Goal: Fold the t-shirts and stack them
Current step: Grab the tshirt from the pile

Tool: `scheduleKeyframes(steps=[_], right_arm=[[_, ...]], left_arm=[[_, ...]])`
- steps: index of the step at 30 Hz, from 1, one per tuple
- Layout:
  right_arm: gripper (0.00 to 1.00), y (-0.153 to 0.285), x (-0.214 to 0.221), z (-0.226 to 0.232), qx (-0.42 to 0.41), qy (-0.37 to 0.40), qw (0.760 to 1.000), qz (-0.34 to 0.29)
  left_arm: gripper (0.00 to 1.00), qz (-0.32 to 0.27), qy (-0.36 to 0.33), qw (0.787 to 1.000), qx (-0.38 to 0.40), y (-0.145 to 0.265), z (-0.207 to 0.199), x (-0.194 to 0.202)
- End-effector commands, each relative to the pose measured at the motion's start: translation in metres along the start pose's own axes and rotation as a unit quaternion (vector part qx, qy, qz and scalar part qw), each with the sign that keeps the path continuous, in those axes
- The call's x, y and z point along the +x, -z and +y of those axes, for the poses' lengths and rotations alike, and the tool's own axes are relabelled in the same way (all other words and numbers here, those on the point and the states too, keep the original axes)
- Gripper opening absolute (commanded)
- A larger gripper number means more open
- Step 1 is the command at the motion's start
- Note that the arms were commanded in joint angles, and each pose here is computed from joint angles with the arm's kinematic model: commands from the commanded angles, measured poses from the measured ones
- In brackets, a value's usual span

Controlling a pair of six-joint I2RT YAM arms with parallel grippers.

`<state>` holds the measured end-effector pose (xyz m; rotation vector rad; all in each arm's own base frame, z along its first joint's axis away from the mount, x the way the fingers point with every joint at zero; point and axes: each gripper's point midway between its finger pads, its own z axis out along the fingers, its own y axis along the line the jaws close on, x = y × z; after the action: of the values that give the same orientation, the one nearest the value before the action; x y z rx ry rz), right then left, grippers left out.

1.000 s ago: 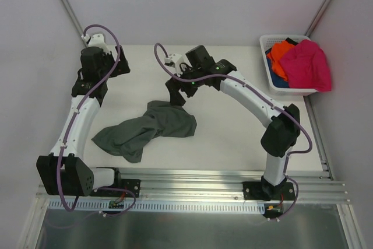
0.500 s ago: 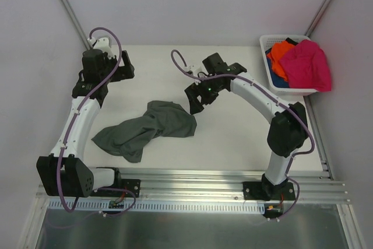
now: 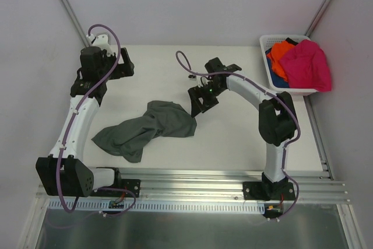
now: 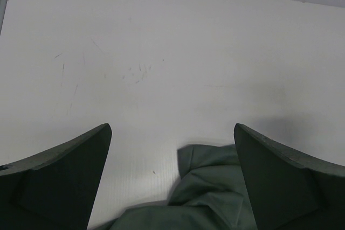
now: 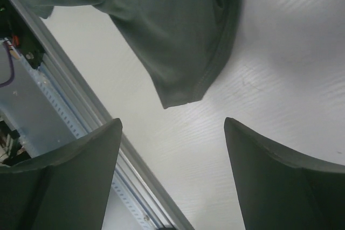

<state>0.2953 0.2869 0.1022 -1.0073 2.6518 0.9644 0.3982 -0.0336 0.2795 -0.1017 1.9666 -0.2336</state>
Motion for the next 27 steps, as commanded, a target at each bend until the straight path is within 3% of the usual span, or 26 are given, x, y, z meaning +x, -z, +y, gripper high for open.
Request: scheduleKeyframes(steps=[1, 25, 27], right_arm=[[0.8, -0.005, 0.006, 0.031, -0.055, -0.024, 0.998, 0.007], [0.77, -0.05, -0.006, 0.007, -0.08, -0.085, 0.993, 0.03], [0.7, -0.051, -0.007, 0.008, -0.082, -0.083, 0.993, 0.029]], left_arm=[[0.99, -0.02, -0.014, 1.0, 0.002, 0.003, -0.002, -0.018], [0.99, -0.017, -0.015, 1.0, -0.01, -0.002, 0.001, -0.026], [0.99, -0.016, -0.014, 1.0, -0.011, -0.003, 0.002, -0.024]])
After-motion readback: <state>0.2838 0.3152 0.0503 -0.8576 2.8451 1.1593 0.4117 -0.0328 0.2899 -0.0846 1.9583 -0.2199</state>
